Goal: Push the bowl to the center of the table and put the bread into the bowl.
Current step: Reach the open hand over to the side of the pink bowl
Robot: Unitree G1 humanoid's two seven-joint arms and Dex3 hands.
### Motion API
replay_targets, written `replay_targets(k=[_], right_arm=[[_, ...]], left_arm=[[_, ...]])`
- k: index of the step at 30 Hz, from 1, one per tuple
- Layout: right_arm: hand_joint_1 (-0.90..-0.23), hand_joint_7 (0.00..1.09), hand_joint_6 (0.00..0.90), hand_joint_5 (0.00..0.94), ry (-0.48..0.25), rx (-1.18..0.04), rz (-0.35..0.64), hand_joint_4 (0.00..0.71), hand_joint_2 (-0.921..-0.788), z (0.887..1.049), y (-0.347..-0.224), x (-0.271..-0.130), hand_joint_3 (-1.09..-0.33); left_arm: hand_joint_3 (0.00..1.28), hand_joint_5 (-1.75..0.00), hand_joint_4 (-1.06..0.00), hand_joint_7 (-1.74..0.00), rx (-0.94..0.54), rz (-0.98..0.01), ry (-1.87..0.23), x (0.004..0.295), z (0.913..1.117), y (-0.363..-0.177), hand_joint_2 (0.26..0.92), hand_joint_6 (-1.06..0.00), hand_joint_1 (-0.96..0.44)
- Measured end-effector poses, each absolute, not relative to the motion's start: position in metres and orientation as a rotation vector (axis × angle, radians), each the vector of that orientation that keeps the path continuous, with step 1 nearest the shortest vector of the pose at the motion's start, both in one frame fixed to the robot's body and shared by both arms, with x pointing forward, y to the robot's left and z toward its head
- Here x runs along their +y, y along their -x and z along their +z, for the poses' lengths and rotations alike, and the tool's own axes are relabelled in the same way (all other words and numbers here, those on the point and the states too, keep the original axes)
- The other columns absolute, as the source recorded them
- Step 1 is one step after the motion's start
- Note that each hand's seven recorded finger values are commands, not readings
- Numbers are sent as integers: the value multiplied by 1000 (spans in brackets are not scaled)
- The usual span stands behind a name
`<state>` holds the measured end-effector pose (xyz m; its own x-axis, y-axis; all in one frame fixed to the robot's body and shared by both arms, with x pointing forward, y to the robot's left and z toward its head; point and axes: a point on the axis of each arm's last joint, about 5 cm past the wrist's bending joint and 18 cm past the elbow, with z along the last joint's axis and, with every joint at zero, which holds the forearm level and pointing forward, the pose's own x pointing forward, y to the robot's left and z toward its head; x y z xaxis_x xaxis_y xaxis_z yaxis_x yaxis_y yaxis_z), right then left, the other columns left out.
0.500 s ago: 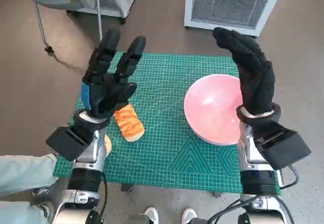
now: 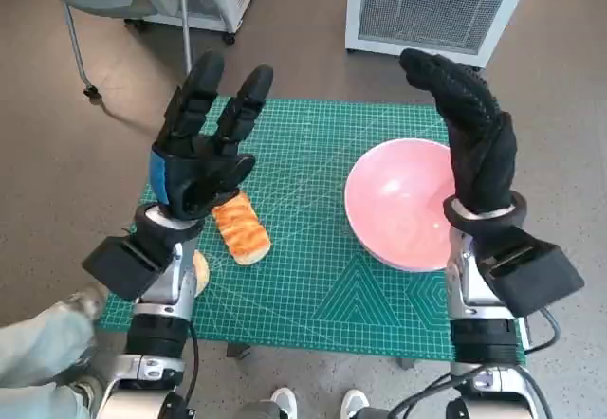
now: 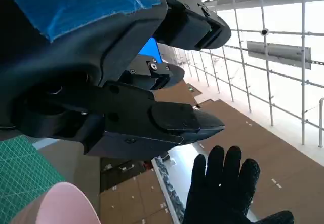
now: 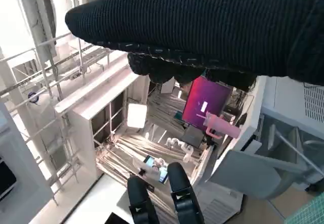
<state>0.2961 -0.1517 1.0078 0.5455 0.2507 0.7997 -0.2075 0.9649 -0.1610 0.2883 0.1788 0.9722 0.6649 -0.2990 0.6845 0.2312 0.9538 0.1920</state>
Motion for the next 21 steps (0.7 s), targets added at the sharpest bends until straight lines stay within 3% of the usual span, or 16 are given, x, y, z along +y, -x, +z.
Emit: replay_targets(k=[11, 19, 21], right_arm=[[-663, 570, -1, 6, 53, -951, 239, 176, -921, 1005, -294, -159, -812], [-663, 565, -1, 12, 127, -866, 40, 191, -921, 978, -296, -196, -808], [-617, 496, 1, 10, 144, -812, -32, 160, -921, 967, -295, -206, -831]], left_arm=[[169, -2, -436, -2, -792, -293, -99, 180, 973, -288, 921, -469, -119], [167, -2, -437, -2, -791, -287, -98, 181, 972, -287, 921, -471, -117], [168, -1, -435, -2, -788, -287, -98, 181, 971, -286, 921, -470, -115]])
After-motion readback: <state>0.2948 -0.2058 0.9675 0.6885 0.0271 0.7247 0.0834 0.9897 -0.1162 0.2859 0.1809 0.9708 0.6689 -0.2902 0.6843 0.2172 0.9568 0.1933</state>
